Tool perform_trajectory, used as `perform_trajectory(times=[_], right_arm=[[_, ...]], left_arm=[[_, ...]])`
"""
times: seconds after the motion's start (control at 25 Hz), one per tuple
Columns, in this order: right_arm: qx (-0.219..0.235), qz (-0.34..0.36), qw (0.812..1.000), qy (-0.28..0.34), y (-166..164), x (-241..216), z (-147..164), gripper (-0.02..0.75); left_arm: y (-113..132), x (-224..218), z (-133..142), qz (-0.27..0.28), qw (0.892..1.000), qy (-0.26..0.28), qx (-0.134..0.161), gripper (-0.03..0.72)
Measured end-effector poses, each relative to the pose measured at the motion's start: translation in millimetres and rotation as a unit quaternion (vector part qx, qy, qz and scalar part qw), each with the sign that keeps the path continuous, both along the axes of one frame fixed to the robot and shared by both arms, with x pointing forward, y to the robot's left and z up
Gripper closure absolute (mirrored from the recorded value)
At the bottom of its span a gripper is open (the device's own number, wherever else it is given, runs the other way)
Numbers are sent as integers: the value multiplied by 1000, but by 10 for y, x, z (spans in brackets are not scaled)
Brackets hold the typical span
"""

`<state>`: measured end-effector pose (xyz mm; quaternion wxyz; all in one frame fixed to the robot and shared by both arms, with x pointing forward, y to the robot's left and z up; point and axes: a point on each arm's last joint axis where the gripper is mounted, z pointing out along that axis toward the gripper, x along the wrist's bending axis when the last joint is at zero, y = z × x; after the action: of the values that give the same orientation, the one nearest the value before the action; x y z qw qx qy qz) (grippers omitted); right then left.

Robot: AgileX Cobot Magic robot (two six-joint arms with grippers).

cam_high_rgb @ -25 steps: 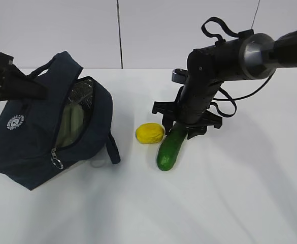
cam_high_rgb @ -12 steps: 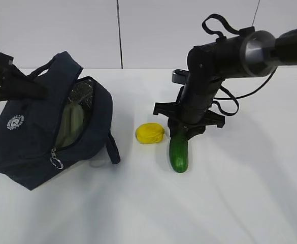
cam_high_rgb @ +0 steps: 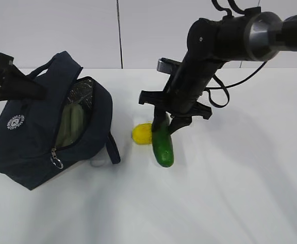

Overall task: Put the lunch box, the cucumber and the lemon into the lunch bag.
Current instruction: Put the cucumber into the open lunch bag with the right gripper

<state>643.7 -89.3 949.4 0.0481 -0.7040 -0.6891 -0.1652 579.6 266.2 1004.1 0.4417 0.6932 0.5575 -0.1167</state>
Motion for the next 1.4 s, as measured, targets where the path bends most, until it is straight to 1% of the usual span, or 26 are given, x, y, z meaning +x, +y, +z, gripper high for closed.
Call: perform_trajectory(times=[0.16,0.32,0.52,0.68,0.76,0.84,0.96,1.2,1.4], right_arm=[[76,43,996,7,145,-24,111,450],[148,104,983,-5,283,-29,313,450],[236,160,957,-44,430,-11,596,450],[317,170,931,-63,525,-18,728,450],[346,168,921,-66,563,-1,731,450],[359,164,917,-61,588,25,661,450],[364,152,917,-56,613,80,510,450],[380,120,914,-79,646,193,366,450],[399,92,909,-84,691,268,203,450]], left_arm=[[1,2,-1,1,1000,0,1,693],[6,5,-5,2,1000,-2,4,693],[11,7,-9,3,1000,-2,8,693],[12,8,-10,4,1000,-3,9,693],[11,9,-9,5,1000,-3,8,693],[4,15,3,8,1000,-3,-1,693],[-11,15,23,10,1000,-2,-16,693],[-24,13,31,8,1000,1,-28,693],[-32,16,30,8,999,4,-37,693]])
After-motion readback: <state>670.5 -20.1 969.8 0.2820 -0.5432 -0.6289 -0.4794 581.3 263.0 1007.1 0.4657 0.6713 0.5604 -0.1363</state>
